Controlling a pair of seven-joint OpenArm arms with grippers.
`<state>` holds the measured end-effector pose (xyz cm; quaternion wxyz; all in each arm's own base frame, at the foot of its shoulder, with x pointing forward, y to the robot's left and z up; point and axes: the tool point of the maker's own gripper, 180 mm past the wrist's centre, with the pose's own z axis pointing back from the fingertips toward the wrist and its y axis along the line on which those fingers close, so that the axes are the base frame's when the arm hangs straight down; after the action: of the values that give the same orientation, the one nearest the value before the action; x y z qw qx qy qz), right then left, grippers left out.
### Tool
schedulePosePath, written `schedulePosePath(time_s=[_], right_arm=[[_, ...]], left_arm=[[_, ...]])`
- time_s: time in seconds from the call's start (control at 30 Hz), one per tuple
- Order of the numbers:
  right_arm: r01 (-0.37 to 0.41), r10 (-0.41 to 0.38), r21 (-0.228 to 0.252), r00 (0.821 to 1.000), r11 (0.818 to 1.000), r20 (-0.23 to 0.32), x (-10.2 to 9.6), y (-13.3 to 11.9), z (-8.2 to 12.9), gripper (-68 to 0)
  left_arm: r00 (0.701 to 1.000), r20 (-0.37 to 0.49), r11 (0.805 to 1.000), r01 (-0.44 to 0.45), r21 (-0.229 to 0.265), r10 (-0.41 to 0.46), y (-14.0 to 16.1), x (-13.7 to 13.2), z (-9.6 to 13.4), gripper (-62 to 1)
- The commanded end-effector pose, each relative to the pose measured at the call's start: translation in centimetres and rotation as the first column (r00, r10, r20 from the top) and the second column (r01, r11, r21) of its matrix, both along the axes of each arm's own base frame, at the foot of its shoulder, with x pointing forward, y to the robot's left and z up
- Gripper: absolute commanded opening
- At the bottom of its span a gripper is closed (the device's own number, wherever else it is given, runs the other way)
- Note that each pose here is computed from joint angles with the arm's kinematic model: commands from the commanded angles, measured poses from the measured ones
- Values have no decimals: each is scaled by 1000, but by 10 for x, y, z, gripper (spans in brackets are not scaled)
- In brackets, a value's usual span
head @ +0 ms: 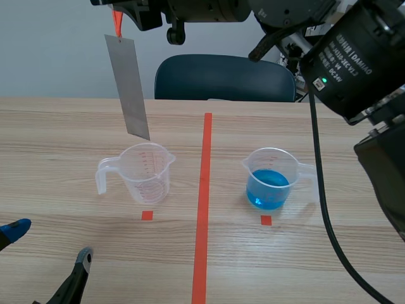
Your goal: Do the redox reaction experiment. move the plate over the left beaker
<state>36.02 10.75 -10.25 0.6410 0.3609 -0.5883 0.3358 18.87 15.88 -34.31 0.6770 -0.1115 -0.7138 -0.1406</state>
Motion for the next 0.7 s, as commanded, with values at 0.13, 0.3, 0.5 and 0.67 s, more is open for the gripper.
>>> schedulePosePath(time_s=[0.13, 0.3, 0.5, 0.67], right_arm=[[-3, 2, 34, 999, 999, 37, 0, 0, 19, -671], [-3, 2, 34, 999, 999, 37, 0, 0, 19, -671], [-3, 2, 34, 999, 999, 38, 0, 0, 19, -671], [-3, 2, 34, 999, 999, 38, 0, 0, 19, -671]], left_arm=[[1000, 27, 1000, 4, -6, -4, 0, 3, 8, 14], [999, 33, 1000, 4, -6, -4, 0, 4, 9, 14], [999, 35, 1000, 4, -7, -4, 0, 4, 9, 14], [999, 35, 1000, 4, -7, -4, 0, 4, 9, 14]])
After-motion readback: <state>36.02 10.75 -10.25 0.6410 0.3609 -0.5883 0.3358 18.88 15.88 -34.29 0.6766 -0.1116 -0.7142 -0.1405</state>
